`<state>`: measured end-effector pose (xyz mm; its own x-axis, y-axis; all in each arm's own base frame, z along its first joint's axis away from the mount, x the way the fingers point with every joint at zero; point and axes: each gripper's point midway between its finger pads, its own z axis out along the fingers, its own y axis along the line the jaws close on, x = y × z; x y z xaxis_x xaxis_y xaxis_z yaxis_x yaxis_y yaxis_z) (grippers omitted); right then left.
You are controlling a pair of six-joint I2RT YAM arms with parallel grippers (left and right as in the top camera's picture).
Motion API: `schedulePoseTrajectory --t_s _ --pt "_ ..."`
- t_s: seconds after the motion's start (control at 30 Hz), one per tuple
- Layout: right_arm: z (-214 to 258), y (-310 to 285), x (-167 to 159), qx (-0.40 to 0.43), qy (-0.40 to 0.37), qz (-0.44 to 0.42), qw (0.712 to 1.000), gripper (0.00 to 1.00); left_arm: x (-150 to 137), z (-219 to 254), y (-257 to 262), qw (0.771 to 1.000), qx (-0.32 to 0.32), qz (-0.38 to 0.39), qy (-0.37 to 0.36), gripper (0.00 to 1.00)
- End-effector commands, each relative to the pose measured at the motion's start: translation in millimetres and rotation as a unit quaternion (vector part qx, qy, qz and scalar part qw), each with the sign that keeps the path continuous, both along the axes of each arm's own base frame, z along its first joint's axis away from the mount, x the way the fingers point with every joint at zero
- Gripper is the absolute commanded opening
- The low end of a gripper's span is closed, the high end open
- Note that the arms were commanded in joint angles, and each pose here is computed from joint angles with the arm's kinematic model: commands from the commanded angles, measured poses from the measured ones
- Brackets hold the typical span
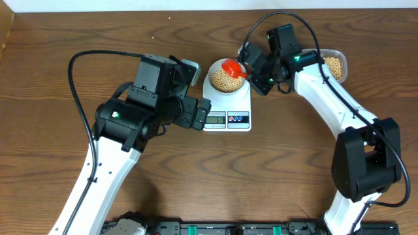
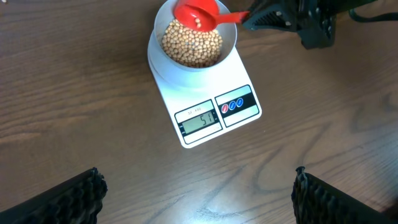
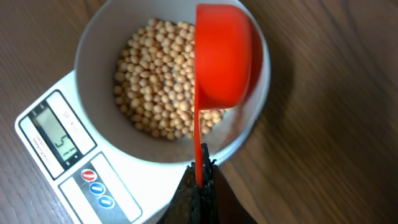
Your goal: Scoop item into bowl and weigh 50g on scale
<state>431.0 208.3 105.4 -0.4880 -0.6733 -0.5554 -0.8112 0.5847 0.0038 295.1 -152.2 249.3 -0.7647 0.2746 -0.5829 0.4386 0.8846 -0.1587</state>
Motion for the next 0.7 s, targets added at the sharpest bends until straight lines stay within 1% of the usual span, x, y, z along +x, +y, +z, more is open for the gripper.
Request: schedulePoseTrajectory --t_s 0.0,0.33,0.5,0.67 --pt "0 8 1 -0.005 -0.006 0.009 1.0 0.01 2 1 2 1.0 0.007 -0.002 -0.005 0.98" --pt "-3 17 -7 -0.007 0.001 0.021 1.0 0.01 2 1 2 1.0 0.007 -0.002 -0.005 0.98" --pt "-6 21 -17 -0.011 0.017 0.029 0.999 0.01 2 1 2 1.0 0.007 -0.002 -0.005 0.98" --pt "-5 26 -22 0.004 0.027 0.039 0.999 0.01 2 1 2 1.0 0.007 -0.002 -0.005 0.98"
